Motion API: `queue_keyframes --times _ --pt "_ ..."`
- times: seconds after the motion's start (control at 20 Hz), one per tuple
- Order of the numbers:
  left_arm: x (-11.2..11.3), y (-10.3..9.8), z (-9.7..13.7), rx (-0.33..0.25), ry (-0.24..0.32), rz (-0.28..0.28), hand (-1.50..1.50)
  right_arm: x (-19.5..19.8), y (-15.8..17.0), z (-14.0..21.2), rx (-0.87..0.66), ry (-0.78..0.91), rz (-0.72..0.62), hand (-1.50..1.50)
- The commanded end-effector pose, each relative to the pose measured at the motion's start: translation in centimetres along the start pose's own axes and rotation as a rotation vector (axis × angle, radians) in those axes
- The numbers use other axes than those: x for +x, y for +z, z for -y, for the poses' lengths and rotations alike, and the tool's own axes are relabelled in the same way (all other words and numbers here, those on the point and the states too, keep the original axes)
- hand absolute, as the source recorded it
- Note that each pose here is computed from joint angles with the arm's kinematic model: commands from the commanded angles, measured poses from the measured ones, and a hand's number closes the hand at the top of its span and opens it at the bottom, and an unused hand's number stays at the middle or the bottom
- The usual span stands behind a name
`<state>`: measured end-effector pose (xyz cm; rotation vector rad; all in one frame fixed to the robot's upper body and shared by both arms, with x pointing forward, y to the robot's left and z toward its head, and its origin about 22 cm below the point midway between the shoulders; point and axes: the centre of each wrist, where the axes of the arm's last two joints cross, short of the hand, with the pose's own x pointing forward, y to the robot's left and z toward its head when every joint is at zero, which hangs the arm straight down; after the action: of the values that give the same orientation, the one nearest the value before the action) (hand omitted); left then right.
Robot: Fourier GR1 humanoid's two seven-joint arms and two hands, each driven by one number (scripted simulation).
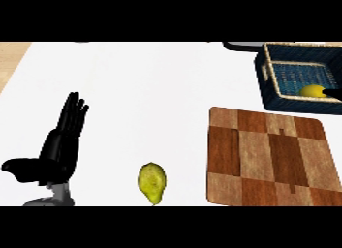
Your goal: Pick the lemon from the cutting board and place it in the basket
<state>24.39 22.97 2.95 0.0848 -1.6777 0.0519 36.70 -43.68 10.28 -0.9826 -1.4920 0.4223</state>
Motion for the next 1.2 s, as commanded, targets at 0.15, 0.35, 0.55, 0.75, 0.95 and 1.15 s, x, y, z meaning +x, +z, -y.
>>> queue_keyframes --times 0.15,0.35,0.55,0.75,0.95,1.15 --pt "0.3 -0.4 0.1 0.001 -0.002 0.004 0.0 1.6 -0.2 2.3 -0.183 -0.039 0.063 -1.5" --pt "1.7 -1.6 -0.5 -0.005 -0.013 0.002 0.0 1.3 -1.3 5.7 -0.251 -0.028 0.017 -1.5" --pt "0.9 0.5 -0.7 0.001 -0.021 0.009 0.0 -0.9 1.4 8.4 -0.308 -0.057 -0.03 -1.5" --pt "1.2 0.0 -0.2 0.0 0.001 -0.008 0.0 -1.2 1.4 12.6 -0.377 -0.179 -0.088 -1.5" --pt "1.0 0.8 -0.2 0.006 -0.006 -0.023 0.0 -4.4 3.8 16.6 -0.363 -0.227 -0.025 -1.5" --pt "-0.7 0.2 -1.7 0.008 0.0 -0.014 0.0 -5.5 4.6 19.2 -0.326 -0.313 -0.01 -1.5"
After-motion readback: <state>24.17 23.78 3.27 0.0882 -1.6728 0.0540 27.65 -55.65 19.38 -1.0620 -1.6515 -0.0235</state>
